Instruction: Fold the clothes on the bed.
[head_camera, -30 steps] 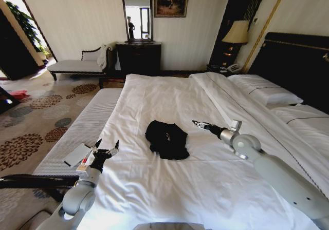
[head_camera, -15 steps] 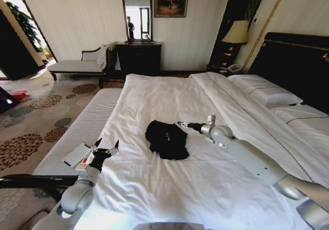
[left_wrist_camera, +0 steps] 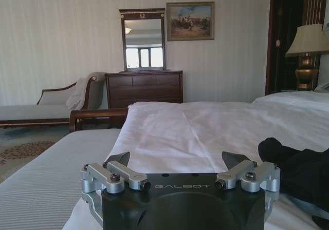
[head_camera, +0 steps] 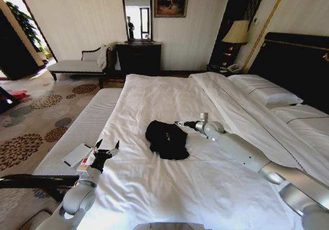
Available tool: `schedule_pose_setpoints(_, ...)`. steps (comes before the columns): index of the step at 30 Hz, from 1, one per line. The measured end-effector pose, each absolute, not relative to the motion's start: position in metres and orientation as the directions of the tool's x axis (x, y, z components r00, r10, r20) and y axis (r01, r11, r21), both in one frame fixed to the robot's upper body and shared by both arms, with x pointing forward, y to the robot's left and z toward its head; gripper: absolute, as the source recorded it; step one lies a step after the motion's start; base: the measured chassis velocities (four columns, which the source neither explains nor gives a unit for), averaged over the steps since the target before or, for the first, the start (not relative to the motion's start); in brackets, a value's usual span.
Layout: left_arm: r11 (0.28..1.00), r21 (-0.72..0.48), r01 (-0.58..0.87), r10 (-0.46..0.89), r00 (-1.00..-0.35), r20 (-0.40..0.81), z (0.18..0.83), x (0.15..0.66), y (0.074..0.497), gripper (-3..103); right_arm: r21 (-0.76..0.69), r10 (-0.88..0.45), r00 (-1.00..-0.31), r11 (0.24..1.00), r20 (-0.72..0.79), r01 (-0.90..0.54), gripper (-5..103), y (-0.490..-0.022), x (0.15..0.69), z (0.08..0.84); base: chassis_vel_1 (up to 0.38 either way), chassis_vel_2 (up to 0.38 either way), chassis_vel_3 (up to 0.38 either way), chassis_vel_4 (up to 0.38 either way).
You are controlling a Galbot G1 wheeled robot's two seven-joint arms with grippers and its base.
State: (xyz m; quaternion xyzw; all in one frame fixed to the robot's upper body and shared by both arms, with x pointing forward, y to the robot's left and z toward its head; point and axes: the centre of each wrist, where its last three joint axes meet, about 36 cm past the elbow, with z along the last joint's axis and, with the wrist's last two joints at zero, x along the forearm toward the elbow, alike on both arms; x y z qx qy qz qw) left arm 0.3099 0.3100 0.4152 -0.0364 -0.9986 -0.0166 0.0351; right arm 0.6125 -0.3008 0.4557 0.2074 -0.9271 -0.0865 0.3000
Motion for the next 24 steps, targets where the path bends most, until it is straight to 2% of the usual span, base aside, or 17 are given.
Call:
schedule_pose_setpoints(3, 0.997, 0.030, 0.073, 0.070, -0.995, 0.072, 0.414, 0.310, 0.310, 100, 0.289, -0.440, -0.723, 0.898, 0.533, -0.333, 103, -0.298, 0.609, 0.447, 0.000, 0.000, 0.000, 0.000)
schedule_pose_setpoints(7, 0.997, 0.030, 0.072, 0.069, -0.995, 0.074, 0.413, 0.310, 0.310, 100, 0.288, -0.443, -0.712, 0.896, 0.545, -0.338, 95, -0.293, 0.600, 0.433, 0.000, 0.000, 0.000, 0.000)
schedule_pose_setpoints(16, 0.997, 0.029, 0.073, 0.071, -0.995, 0.071, 0.413, 0.309, 0.308, 100, 0.289, -0.430, -0.714, 0.902, 0.553, -0.321, 89, -0.291, 0.596, 0.419, 0.000, 0.000, 0.000, 0.000)
schedule_pose_setpoints(19, 0.997, 0.035, 0.070, 0.068, -0.995, 0.072, 0.410, 0.309, 0.310, 100, 0.305, -0.435, -0.720, 0.899, 0.541, -0.314, 74, -0.287, 0.596, 0.418, 0.000, 0.000, 0.000, 0.000)
schedule_pose_setpoints(20, 0.997, 0.035, 0.070, 0.068, -0.995, 0.072, 0.410, 0.309, 0.310, 100, 0.305, -0.435, -0.720, 0.899, 0.541, -0.314, 74, -0.287, 0.596, 0.418, 0.000, 0.000, 0.000, 0.000)
schedule_pose_setpoints(22, 0.997, 0.036, 0.069, 0.066, -0.995, 0.071, 0.409, 0.309, 0.310, 100, 0.313, -0.440, -0.721, 0.896, 0.535, -0.315, 63, -0.285, 0.596, 0.419, 0.000, 0.000, 0.000, 0.000)
schedule_pose_setpoints(23, 0.997, 0.035, 0.068, 0.066, -0.995, 0.070, 0.408, 0.309, 0.310, 100, 0.314, -0.441, -0.721, 0.896, 0.535, -0.315, 63, -0.285, 0.596, 0.418, 0.000, 0.000, 0.000, 0.000)
schedule_pose_setpoints(24, 0.997, 0.035, 0.068, 0.066, -0.995, 0.070, 0.408, 0.309, 0.310, 100, 0.315, -0.441, -0.721, 0.895, 0.534, -0.315, 58, -0.285, 0.596, 0.418, 0.000, 0.000, 0.000, 0.000)
